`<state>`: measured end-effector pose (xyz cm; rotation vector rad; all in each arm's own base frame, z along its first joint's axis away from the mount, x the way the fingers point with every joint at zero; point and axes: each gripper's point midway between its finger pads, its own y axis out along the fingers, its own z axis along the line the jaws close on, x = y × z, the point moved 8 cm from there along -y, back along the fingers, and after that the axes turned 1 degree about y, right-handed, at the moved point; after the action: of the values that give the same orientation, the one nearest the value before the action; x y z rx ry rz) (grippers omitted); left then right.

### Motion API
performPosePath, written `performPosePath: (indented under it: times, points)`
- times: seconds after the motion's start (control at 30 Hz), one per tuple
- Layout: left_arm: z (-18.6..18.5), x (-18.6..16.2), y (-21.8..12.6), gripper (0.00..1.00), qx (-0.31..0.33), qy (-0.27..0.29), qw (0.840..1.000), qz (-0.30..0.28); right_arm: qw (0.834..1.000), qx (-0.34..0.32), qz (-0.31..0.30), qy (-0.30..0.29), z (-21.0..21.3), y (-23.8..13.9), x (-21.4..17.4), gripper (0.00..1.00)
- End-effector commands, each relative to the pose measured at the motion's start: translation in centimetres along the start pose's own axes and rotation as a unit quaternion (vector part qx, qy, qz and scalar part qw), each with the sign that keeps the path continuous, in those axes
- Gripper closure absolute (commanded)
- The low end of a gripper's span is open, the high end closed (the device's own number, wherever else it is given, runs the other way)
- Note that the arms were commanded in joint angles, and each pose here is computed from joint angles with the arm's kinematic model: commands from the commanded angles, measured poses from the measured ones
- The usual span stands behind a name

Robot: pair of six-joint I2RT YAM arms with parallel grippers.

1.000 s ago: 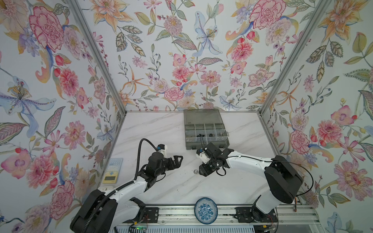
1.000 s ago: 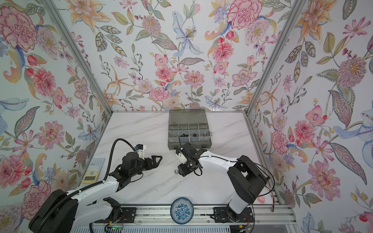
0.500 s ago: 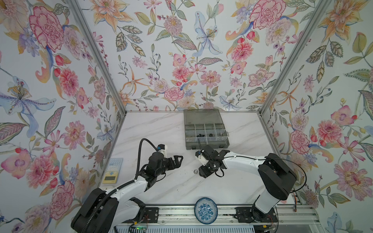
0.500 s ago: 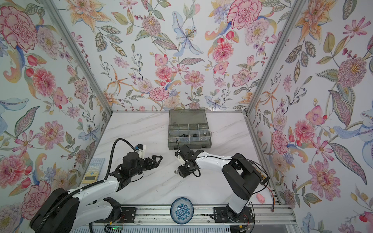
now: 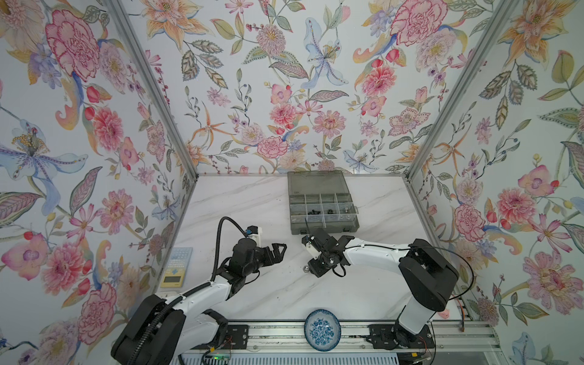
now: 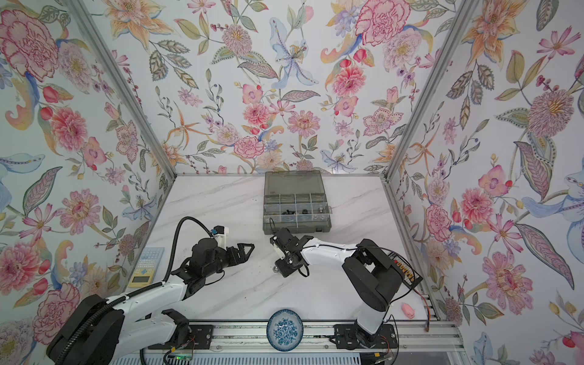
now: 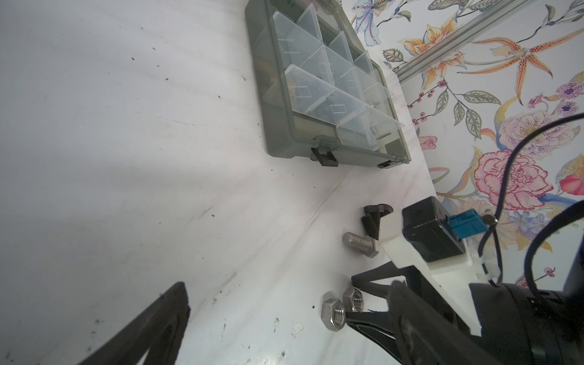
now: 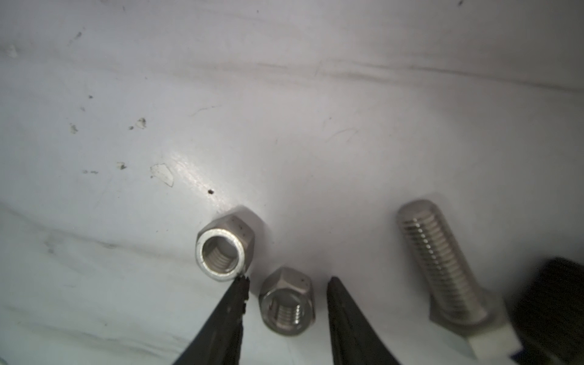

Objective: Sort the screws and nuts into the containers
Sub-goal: 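Lower the right gripper and close it on a silver hex nut, then lift the silver hex nut and carry it over the grey box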

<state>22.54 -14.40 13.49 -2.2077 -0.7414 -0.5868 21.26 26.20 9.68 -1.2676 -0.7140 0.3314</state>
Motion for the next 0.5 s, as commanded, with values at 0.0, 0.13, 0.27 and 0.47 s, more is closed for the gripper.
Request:
performPosePath:
  times: [0.0,0.13,0.27,0.47]
  points:
    - [0.24,0.22,-0.16,0.01,0.002,-0.006,1.0,-0.009,1.0,-0.016,0.021,-0.003,-0.16,0.87,-0.77,0.58]
    - [0.25,0.24,-0.11,0.01,0.002,-0.007,1.0,-0.01,1.0,-0.021,0.02,-0.004,-0.22,0.79,-0.91,0.62]
    - [0.26,0.17,-0.1,0.01,0.001,-0.007,1.0,-0.009,0.999,-0.026,0.021,-0.004,-0.32,0.92,-0.98,0.69]
    - [0.3,0.14,-0.25,0.01,0.001,-0.007,1.0,-0.011,1.0,-0.022,0.013,-0.005,-0.27,0.38,-0.79,0.8]
